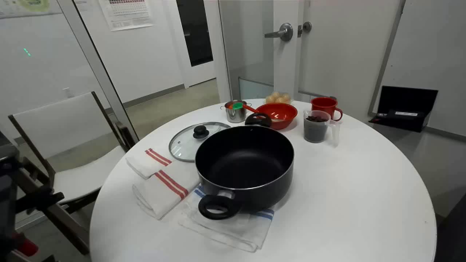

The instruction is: Put the glass lid on the black pot.

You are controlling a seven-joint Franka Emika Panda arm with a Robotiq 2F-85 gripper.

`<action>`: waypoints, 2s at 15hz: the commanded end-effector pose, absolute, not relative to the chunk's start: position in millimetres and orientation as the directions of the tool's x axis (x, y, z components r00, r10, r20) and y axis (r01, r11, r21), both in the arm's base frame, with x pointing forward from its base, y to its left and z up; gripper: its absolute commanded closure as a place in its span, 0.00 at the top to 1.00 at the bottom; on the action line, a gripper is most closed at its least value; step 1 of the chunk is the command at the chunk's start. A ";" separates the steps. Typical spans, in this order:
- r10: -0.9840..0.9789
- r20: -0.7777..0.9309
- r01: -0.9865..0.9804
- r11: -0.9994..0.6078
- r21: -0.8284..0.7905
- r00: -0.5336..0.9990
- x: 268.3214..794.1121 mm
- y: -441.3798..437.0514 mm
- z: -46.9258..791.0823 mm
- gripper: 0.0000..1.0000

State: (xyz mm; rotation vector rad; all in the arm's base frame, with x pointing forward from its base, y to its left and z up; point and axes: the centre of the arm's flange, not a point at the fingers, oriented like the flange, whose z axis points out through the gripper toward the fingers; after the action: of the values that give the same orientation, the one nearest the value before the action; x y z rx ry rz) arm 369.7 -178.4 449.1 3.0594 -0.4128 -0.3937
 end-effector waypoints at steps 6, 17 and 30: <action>-0.264 -0.244 -0.257 -0.964 0.063 0.933 369.8 -178.3 449.2 1.00; 0.023 -0.262 0.043 -0.997 0.068 0.965 454.6 -140.7 403.4 1.00; 0.483 -0.285 0.526 -0.845 0.096 0.828 621.9 -50.3 275.8 1.00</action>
State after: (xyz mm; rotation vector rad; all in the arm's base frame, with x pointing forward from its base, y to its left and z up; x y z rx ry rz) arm 570.7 -61.7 301.5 2.9036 0.6393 -0.4088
